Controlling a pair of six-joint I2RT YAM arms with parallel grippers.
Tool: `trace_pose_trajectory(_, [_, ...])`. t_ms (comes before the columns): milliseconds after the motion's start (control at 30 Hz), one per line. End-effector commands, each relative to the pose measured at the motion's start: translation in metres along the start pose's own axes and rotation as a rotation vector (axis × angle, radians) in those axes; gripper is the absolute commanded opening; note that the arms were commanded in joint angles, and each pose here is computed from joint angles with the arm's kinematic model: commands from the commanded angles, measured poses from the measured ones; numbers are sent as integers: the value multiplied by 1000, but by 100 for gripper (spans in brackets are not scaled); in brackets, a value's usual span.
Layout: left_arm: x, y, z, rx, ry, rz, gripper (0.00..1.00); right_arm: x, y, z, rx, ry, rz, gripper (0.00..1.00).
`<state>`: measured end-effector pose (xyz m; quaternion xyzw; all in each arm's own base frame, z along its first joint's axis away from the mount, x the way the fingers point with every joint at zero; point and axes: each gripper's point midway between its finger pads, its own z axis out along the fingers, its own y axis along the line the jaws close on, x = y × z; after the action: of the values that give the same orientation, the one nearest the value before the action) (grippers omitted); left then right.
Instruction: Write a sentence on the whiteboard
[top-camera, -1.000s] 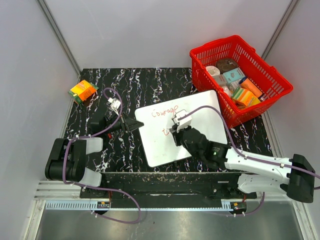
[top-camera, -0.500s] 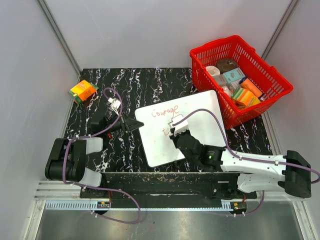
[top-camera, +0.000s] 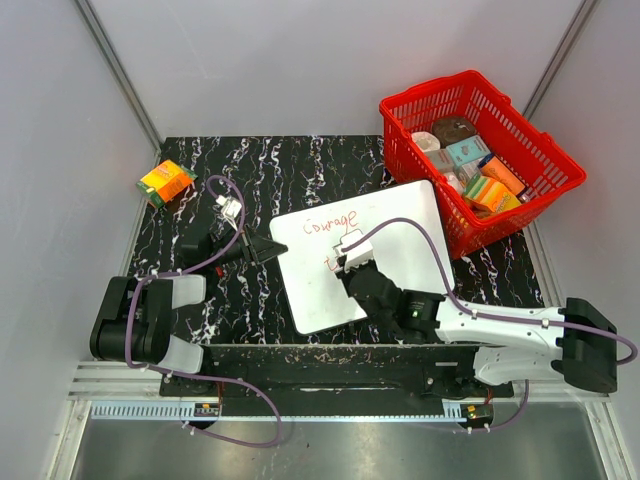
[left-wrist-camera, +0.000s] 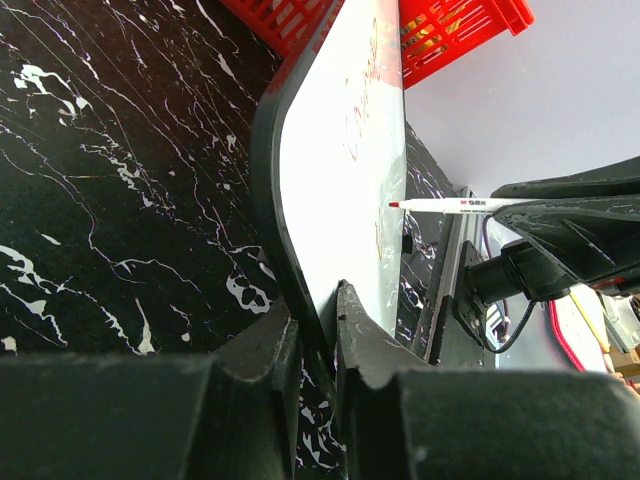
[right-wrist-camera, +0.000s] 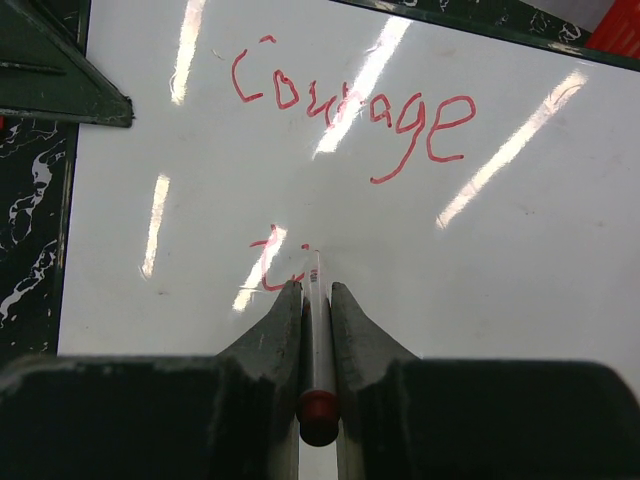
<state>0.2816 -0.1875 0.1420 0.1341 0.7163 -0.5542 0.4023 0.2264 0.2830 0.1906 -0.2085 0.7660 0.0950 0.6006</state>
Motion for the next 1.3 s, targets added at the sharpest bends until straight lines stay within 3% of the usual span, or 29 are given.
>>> trace_pose_trajectory(0, [1, -2, 9, 31, 14, 181, 0, -23, 7, 5, 6, -54, 65, 0])
trace_pose_trajectory(1267, [2, -2, 9, 29, 13, 179, 0, 31, -1, -6, 3, 95, 24, 0])
